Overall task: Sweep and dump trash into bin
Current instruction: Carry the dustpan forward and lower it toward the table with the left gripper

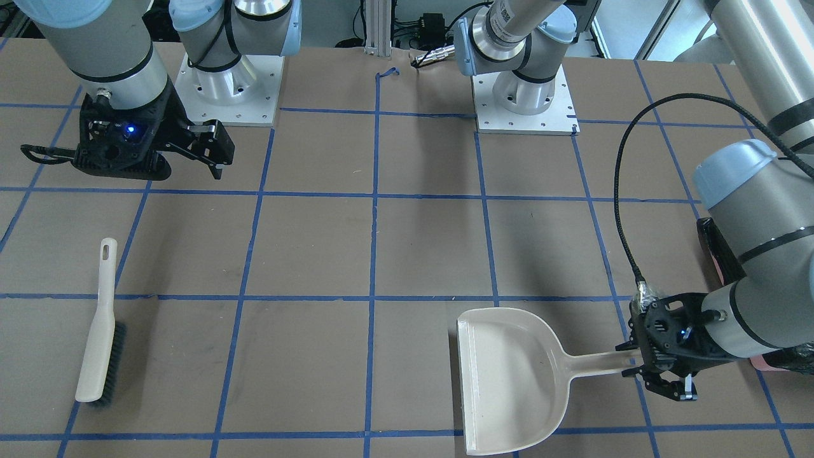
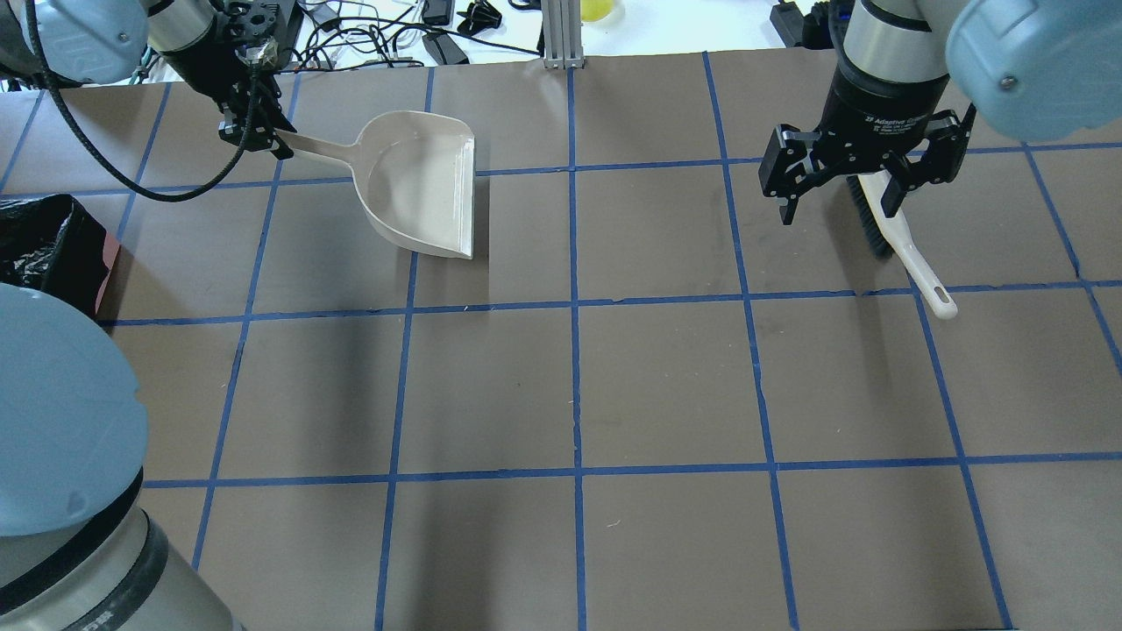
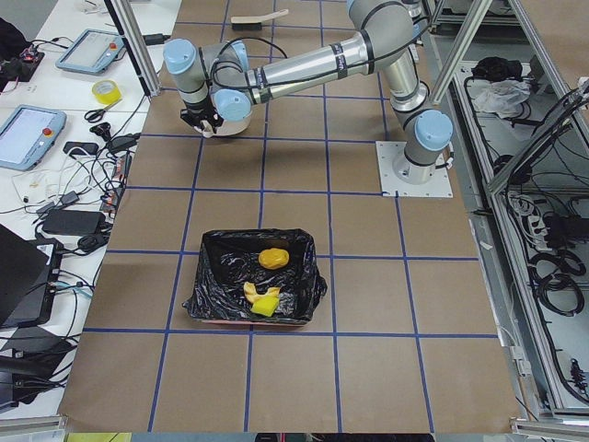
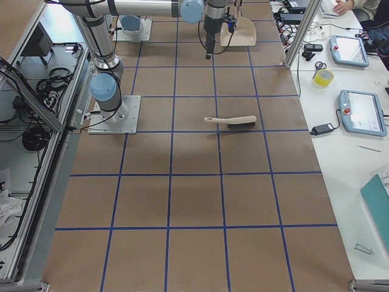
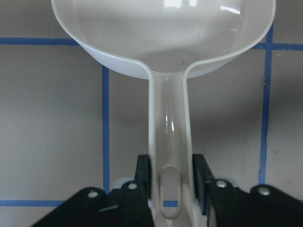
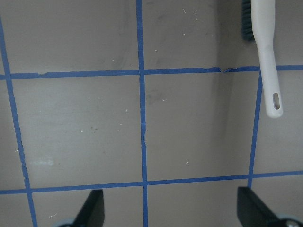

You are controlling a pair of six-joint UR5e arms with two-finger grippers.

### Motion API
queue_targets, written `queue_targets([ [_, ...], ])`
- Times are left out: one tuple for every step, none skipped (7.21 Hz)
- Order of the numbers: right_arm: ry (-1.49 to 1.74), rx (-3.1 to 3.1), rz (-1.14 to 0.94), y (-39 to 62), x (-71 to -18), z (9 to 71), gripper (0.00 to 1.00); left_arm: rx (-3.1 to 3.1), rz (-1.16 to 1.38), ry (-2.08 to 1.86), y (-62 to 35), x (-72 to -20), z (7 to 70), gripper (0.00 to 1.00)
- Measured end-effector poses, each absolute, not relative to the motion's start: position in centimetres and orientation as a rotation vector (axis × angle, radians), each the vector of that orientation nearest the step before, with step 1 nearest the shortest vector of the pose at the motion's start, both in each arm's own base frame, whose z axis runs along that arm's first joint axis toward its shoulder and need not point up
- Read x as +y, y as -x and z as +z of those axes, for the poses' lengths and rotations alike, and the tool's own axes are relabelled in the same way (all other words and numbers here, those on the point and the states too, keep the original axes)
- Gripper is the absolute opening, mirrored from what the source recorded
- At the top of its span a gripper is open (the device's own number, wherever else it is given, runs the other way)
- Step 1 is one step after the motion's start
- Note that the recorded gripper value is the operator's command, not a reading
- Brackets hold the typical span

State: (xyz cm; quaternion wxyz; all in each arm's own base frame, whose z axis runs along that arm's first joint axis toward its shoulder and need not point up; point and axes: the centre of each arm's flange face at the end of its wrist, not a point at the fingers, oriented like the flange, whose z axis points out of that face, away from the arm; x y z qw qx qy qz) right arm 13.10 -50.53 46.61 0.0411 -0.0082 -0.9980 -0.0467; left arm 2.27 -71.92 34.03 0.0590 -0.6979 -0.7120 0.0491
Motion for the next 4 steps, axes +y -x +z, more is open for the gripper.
queue_targets([
  [0.025,-3.051,-0.142,-13.05,-50.54,46.60,1.00,-2.154,0.151,2.114,-2.46,-71.97,33.88,0.00],
  [0.025,-3.047,-0.141,-13.01,-50.54,46.59,1.00,-2.154,0.152,2.113,-2.52,-71.99,33.79,0.00],
  [0.025,-3.045,-0.141,-12.99,-50.54,46.59,1.00,-2.154,0.151,2.112,-2.56,-72.03,33.69,0.00],
  [0.025,-3.045,-0.141,-12.99,-50.54,46.59,1.00,-2.153,0.150,2.110,-2.58,-72.08,33.53,0.00],
])
